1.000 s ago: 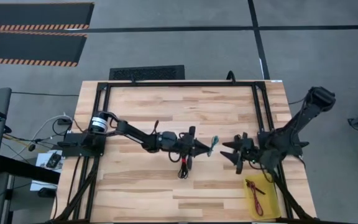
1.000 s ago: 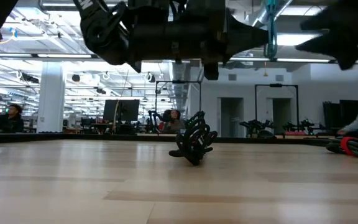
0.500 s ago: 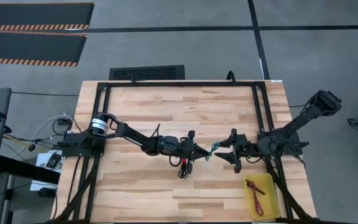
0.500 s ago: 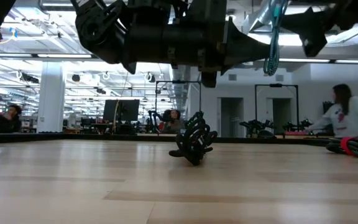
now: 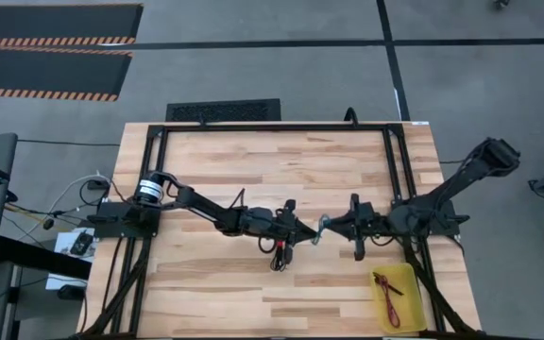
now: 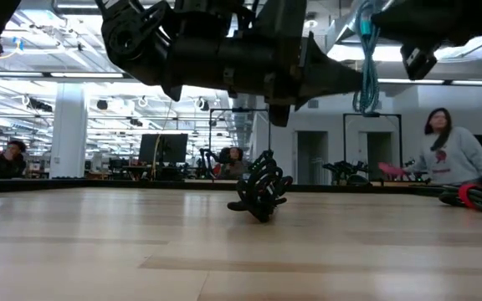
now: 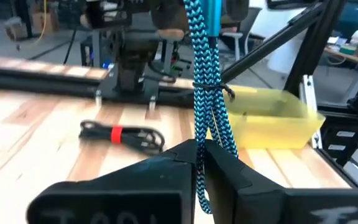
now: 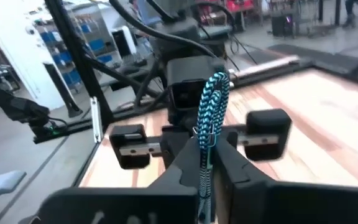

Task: Pick and place USB-C Cables
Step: Put the blue charger cable into the yellow bin

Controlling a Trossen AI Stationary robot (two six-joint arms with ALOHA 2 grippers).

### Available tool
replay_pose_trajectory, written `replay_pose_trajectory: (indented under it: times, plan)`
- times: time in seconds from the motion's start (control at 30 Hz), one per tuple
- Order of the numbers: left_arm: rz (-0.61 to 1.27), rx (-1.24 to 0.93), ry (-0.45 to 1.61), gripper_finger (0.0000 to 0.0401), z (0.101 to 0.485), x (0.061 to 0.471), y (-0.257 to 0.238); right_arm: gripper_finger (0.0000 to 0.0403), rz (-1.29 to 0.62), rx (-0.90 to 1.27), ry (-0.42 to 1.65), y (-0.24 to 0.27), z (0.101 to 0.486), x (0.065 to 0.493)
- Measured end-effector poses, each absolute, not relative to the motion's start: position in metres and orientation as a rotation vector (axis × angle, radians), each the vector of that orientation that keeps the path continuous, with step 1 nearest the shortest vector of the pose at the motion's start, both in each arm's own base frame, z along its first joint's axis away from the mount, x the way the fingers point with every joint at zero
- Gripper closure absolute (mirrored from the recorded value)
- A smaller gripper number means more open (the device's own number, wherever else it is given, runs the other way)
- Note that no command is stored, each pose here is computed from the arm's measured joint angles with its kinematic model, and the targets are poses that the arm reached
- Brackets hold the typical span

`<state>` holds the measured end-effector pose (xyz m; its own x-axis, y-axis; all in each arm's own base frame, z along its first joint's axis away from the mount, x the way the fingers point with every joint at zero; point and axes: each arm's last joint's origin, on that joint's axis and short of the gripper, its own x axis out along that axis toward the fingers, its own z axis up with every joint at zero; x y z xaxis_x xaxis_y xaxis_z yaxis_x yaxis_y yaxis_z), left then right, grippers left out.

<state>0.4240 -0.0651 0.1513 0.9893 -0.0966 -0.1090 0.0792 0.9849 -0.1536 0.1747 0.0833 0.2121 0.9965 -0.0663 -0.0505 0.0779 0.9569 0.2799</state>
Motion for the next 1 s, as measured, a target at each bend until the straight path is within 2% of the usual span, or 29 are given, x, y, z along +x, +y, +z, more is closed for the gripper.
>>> replay_pose_trajectory:
  times: [0.17,0.3,0.47,0.8,1.0]
  plan:
    - [-0.081,-0.149,0.173,0.0343,0.146,0.423,-0.065,0.0394,-0.155,0.331,0.237,0.078,0.225,0.176]
    - [-0.072,-0.135,0.183,0.0302,0.145,0.424,-0.061,0.0391,-0.211,0.367,0.366,0.077,0.25,0.174]
    - [-0.086,-0.136,0.207,0.0269,0.145,0.424,-0.052,0.0394,-0.211,0.459,0.562,0.078,0.274,0.168]
    - [-0.193,-0.089,0.276,0.0262,0.153,0.42,-0.05,0.0389,-0.264,0.732,0.864,0.093,0.299,0.13]
    - [-0.205,-0.073,0.284,0.0262,0.152,0.419,-0.051,0.0388,-0.253,0.906,1.005,0.119,0.289,0.109]
